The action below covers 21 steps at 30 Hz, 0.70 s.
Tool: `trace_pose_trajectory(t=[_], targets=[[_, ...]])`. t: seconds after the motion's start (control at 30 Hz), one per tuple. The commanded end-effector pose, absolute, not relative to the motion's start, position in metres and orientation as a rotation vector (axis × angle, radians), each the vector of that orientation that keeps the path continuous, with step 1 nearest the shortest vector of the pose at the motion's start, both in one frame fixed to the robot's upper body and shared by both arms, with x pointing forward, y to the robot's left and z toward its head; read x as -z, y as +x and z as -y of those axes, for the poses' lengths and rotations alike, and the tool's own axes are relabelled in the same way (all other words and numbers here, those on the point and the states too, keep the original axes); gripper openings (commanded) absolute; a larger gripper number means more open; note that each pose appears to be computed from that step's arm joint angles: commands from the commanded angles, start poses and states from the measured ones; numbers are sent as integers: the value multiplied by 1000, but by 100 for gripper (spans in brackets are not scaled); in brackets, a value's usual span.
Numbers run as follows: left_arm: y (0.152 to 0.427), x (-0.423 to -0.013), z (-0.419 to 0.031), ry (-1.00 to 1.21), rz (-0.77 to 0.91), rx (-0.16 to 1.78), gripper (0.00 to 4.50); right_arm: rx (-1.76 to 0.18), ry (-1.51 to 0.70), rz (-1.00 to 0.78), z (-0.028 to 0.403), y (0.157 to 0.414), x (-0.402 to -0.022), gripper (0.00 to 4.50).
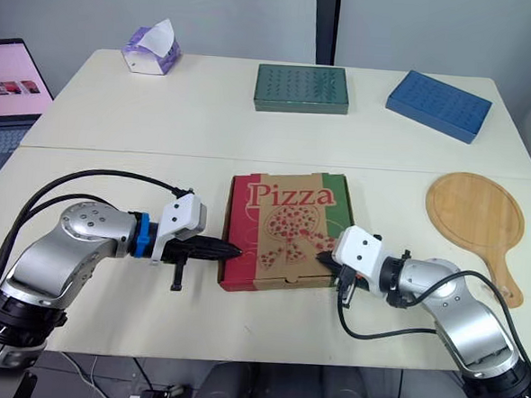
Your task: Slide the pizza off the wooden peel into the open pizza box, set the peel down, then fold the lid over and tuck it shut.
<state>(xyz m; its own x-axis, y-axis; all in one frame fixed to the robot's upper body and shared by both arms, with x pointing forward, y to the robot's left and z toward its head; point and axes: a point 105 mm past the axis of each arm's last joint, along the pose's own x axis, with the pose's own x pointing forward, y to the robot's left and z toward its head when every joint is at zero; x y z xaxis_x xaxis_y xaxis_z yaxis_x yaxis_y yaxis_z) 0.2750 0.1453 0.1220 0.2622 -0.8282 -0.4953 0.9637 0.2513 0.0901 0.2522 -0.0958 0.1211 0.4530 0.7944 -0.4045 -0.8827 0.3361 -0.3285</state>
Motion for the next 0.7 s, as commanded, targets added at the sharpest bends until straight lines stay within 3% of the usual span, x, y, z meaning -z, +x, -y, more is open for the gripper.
trace_pose_trajectory(t=[0.03, 0.2, 0.37, 0.5, 0.7], targets=[[282, -140, -161, 341, -327, 1138, 0, -1055, -511, -54, 100, 254, -151, 3], [310, -153, -200, 299, -231, 810, 0, -790, -507, -18, 146, 283, -172, 3], [323, -132, -207, 299, -274, 677, 0, -677, -633, -122, 176, 302, -146, 3], [325, -115, -190, 255, -314, 703, 0, -757, -655, -185, 168, 299, -123, 3], [319, -106, -166, 225, -334, 793, 0, -952, -608, -195, 138, 275, -117, 3]])
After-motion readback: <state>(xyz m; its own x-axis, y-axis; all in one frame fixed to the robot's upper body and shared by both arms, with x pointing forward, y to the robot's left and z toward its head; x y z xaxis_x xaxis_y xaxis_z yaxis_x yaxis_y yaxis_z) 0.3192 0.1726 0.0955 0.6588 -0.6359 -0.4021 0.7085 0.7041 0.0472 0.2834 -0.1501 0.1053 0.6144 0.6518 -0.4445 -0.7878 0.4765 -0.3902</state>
